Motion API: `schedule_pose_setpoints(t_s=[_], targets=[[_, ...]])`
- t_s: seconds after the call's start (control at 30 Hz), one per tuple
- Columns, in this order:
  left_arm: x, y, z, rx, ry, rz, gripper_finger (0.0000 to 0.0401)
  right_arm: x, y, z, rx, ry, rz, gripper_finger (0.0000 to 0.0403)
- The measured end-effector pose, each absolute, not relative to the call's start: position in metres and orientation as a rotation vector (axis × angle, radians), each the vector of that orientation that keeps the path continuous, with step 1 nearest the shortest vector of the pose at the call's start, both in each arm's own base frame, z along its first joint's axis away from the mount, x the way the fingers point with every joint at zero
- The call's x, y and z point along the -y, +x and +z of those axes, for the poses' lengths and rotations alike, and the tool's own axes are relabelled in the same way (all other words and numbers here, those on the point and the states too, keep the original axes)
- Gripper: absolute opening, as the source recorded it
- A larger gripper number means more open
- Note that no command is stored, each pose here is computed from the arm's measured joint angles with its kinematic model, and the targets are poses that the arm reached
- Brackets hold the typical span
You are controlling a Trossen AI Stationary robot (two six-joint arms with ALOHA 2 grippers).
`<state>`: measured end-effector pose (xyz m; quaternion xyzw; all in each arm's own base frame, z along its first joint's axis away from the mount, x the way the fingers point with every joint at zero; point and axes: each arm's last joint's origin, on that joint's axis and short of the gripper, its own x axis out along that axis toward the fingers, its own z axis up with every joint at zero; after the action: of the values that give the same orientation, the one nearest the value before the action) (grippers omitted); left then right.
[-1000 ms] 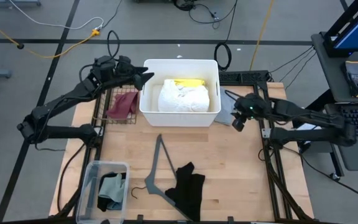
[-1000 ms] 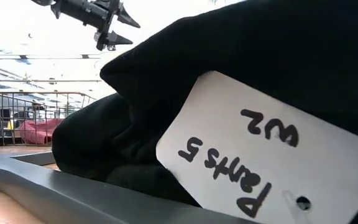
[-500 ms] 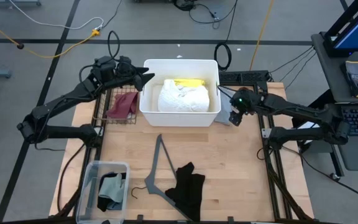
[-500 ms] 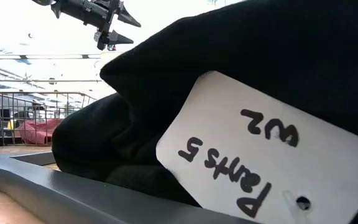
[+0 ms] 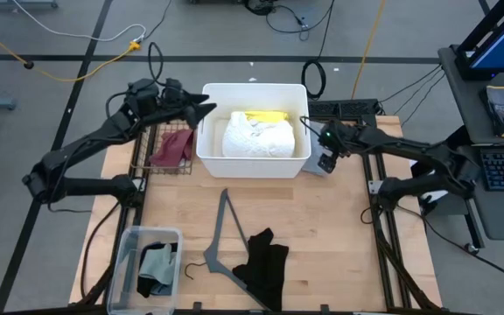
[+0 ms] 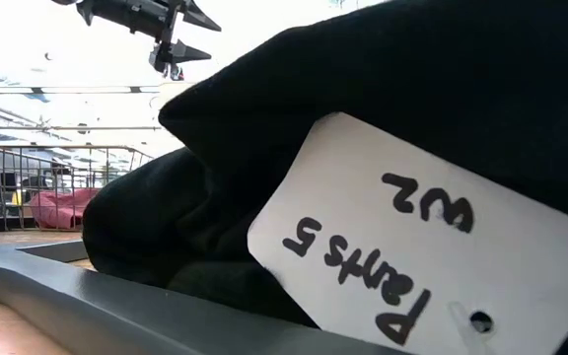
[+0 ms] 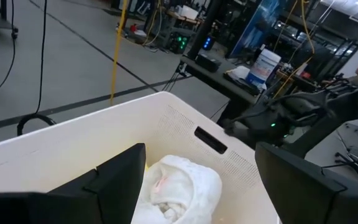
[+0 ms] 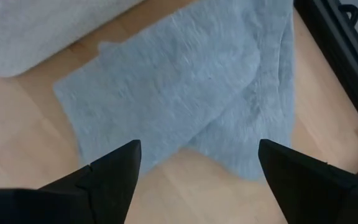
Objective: Pick & Place Cloths
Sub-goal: Put the gray pants into the wire basket
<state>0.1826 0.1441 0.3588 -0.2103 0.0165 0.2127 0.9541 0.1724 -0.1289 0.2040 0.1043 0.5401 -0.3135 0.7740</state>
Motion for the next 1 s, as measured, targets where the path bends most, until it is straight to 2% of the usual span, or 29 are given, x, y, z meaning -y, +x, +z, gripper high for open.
schedule_pose_setpoints(t_s=[0.5,1.0], targets=[[-0.129,0.165,0.376,0.044,-0.392,0.417,0.0308,0.149,0.184,0.177,-1.17,0.262,-0.655,0.0318],[-0.118,0.156,0.385,0.088,-0.388,0.393,0.0308,0.143,0.173,0.136,-1.253,0.403,-0.722,0.0312]])
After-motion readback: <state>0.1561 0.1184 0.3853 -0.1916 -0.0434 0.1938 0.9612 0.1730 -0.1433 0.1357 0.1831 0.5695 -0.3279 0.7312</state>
